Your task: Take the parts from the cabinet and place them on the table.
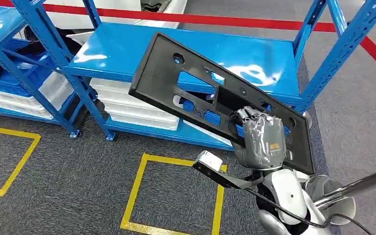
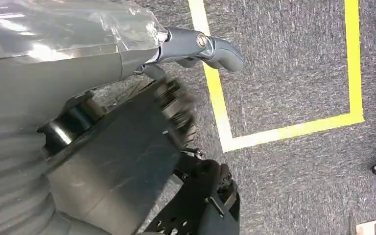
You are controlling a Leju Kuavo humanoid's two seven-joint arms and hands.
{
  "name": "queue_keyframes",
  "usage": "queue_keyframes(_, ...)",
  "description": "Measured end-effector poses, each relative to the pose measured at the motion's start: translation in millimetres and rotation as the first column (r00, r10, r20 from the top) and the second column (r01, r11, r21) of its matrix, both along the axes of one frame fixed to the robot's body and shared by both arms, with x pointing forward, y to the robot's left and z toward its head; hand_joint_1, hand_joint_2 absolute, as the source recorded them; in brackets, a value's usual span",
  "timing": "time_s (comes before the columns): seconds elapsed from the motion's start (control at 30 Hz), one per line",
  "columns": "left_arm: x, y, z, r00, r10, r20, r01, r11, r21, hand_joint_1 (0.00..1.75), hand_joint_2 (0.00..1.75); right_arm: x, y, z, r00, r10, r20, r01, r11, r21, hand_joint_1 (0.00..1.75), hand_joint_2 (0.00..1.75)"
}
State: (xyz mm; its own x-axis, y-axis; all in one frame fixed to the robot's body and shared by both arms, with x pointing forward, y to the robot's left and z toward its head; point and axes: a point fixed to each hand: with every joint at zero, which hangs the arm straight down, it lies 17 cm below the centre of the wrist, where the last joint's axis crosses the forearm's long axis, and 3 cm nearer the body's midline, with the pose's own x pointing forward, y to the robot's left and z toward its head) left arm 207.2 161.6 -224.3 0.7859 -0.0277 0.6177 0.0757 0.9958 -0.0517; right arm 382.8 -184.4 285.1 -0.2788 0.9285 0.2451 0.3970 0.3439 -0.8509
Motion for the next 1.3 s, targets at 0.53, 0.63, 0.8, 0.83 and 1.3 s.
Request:
queue_keyframes(0.53, 2.1, -1.0, 0.7, 1.000, -0.010, 0.001, 0.010, 1.000, 0.001, 0.00, 1.75, 0.5, -3.4, -1.7, 1.000, -0.009, -0.005, 0.009, 1.000, 0.001, 1.75, 1.75)
queue_keyframes(0.63, 2.5, -1.4, 0.8, 1.000, -0.011, 0.001, 0.011, 1.000, 0.001, 0.00, 1.75, 0.1, -4.2, -3.0, 1.000, -0.010, -0.008, 0.010, 1.000, 0.001, 1.75, 1.75)
queue_keyframes(0.8, 2.3, -1.3, 0.7, 1.000, -0.013, 0.000, 0.013, 1.000, 0.001, 0.00, 1.75, 0.5, -5.7, -2.8, 1.000, -0.014, -0.007, 0.014, 1.000, 0.001, 1.75, 1.75)
queue_keyframes(0.83, 1.8, -1.2, 0.5, 1.000, -0.013, -0.001, 0.013, 1.000, 0.002, 0.00, 1.75, 0.4, -5.6, -3.2, 1.000, -0.014, -0.009, 0.014, 1.000, 0.001, 1.75, 1.75)
queue_keyframes(1.3, 1.0, -0.3, 0.1, 1.000, -0.005, -0.001, 0.005, 1.000, 0.002, 0.00, 1.75, 1.0, -4.9, -2.7, 1.000, -0.002, -0.016, 0.002, 1.000, 0.026, 1.75, 1.75)
